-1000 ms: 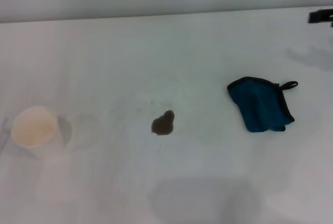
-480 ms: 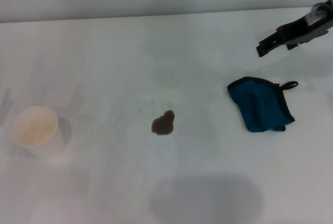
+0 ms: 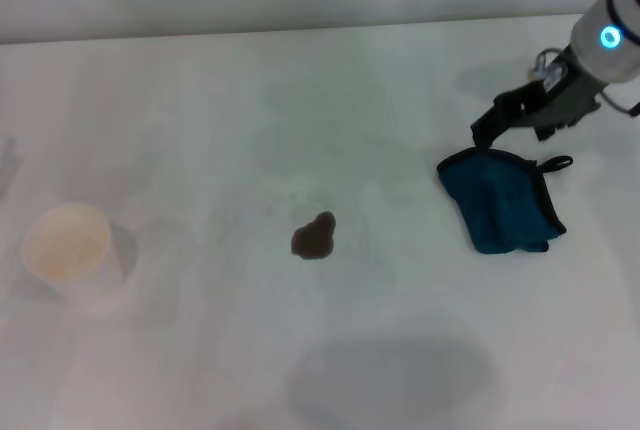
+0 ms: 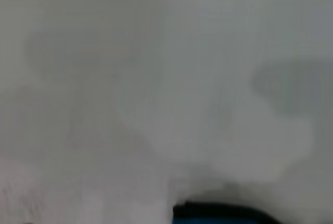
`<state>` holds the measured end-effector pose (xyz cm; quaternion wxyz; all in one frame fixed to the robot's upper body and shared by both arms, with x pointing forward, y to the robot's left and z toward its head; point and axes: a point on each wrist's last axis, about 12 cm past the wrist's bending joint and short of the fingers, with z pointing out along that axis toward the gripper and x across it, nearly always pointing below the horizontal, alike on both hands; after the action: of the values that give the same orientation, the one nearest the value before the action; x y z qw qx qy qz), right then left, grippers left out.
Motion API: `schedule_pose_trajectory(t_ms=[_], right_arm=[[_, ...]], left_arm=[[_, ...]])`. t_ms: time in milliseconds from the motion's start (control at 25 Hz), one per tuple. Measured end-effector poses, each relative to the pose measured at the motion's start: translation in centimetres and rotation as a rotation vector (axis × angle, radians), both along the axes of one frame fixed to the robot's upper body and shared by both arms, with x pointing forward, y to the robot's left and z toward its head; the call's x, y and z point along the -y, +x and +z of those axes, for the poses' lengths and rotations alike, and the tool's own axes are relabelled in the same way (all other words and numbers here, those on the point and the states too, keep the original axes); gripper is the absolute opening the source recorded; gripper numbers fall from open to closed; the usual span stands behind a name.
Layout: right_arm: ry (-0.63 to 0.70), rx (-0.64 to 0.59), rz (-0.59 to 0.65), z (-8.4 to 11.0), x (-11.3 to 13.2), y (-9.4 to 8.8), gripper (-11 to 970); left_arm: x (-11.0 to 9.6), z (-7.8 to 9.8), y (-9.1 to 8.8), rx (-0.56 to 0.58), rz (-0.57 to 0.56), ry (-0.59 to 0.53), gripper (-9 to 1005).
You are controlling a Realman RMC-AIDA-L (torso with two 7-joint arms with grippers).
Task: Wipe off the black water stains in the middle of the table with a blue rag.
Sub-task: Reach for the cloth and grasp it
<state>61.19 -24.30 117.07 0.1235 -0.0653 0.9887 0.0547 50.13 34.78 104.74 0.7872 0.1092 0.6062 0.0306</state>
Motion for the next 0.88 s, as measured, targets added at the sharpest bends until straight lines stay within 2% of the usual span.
schedule_pose_trajectory(t_ms=[240,440,880], right_arm=[[-0.03,-0.073,-0.032,-2.0,-1.1,-0.6,811],[-0.053,-0.084,-0.031,-2.6,-2.5,-0.9,772],[-0.055,-0.117,-0.042,-4.2,-3.0,-0.5,686]], left_arm=[[0.0,0.1,1.1,-0.028,0.01,0.017,879],[0.0,0.1,1.6,-0.039,0.017,0.025,879],[-0.4,0.4,1.9,-0.039,0.034,0.038,880]])
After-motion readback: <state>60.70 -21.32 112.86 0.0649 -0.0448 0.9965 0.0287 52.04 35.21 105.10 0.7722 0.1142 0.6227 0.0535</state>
